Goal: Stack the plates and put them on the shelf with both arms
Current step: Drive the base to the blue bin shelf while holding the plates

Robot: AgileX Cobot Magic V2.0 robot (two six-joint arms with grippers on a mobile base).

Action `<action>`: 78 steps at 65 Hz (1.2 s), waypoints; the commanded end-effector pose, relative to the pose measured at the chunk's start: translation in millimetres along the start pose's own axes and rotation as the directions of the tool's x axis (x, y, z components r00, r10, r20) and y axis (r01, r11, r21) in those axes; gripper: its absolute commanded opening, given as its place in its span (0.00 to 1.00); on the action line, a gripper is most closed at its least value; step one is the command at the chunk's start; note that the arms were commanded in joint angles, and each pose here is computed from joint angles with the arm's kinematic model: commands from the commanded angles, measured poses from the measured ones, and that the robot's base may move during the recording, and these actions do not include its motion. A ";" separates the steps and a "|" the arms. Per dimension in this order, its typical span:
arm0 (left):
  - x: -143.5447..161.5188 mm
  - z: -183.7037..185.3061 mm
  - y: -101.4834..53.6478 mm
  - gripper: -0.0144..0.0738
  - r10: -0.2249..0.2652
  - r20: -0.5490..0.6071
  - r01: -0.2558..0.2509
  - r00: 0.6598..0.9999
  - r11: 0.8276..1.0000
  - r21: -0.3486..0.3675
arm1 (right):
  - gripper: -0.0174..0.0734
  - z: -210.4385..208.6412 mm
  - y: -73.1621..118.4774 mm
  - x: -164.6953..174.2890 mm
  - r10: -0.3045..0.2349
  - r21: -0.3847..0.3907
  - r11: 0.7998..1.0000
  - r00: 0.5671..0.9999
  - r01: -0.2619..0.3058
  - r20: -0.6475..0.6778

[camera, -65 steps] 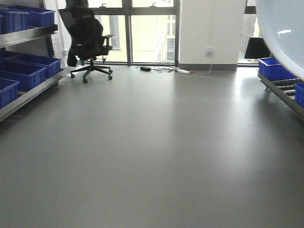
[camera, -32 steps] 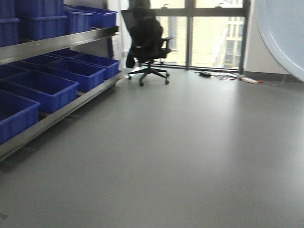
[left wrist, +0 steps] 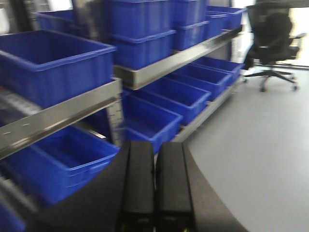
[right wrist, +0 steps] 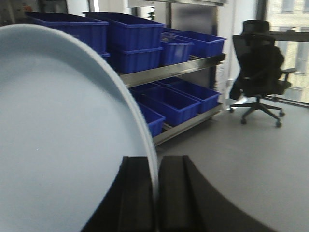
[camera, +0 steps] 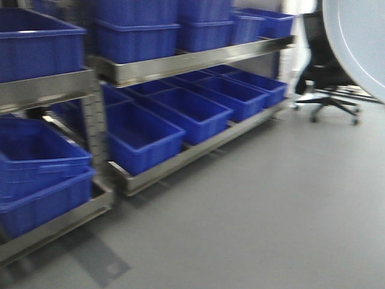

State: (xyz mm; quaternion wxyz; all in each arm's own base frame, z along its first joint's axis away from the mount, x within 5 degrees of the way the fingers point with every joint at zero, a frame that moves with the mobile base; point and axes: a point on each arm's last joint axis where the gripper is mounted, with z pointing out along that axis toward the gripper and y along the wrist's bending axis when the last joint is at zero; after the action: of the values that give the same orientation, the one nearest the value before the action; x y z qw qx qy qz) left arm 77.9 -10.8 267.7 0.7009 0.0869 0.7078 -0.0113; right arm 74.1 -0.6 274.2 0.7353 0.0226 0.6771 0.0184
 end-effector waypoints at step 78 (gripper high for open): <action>-17.3 -1.1 1.9 0.26 -0.013 0.107 0.014 0.994 1.000 -0.011 | 0.25 -0.7 1.5 -20.3 -0.007 -0.010 1.000 0.991 0.008 0.131</action>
State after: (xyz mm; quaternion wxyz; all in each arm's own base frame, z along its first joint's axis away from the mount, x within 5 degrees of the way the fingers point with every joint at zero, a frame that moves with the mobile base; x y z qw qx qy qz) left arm 77.9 -10.8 267.7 0.7009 0.0869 0.7078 -0.0113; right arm 74.1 -0.6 274.2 0.7353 0.0226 0.6771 0.0184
